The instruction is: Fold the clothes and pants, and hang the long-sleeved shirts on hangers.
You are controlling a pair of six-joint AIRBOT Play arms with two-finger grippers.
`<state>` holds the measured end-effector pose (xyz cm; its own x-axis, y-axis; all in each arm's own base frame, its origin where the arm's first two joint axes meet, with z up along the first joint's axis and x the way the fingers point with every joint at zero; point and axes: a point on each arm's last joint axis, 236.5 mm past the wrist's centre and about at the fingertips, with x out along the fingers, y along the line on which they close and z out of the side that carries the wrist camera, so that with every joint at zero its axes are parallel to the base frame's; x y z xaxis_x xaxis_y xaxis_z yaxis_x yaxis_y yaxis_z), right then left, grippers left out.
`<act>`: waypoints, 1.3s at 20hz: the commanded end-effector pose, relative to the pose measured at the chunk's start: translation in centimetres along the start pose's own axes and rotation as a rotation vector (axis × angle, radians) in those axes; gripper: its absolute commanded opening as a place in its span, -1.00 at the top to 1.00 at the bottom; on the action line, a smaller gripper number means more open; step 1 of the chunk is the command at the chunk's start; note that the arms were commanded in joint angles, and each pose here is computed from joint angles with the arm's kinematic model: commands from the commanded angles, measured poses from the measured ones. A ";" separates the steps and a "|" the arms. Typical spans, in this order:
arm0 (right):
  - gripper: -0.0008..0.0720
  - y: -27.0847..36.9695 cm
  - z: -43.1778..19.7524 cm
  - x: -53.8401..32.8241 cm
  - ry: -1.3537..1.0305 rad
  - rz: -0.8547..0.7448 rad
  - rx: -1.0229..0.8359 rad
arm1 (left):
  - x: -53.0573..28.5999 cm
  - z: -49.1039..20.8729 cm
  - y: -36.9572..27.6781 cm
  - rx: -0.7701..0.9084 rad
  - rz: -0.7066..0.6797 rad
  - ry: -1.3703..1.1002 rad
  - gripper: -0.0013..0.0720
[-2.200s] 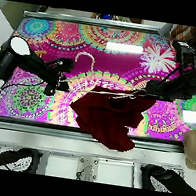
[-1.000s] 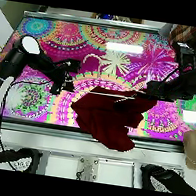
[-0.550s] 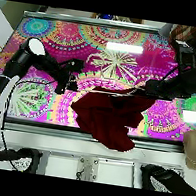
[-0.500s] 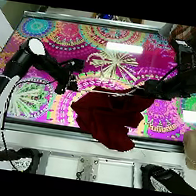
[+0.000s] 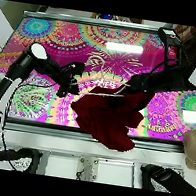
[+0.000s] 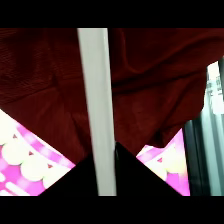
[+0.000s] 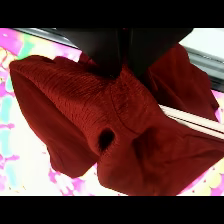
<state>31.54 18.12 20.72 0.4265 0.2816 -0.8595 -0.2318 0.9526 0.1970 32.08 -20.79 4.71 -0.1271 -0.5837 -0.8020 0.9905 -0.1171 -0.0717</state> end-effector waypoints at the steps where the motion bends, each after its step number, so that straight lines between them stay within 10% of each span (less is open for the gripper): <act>1: 0.94 2.1 1.0 0.1 -0.055 0.045 -0.022 | 1.5 0.2 -0.5 -0.018 -0.018 -0.055 0.91; 23: 0.89 11.9 1.2 3.6 -0.102 0.203 -0.140 | 1.8 0.6 -1.4 -0.034 -0.056 -0.086 0.91; 26: -0.79 11.4 0.6 2.6 -0.091 0.197 -0.142 | 1.8 0.6 -1.6 -0.033 -0.063 -0.086 0.91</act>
<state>31.13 30.41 20.71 0.4423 0.4828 -0.7559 -0.4365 0.8521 0.2889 30.50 -22.20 3.70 -0.1811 -0.6451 -0.7424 0.9835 -0.1214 -0.1344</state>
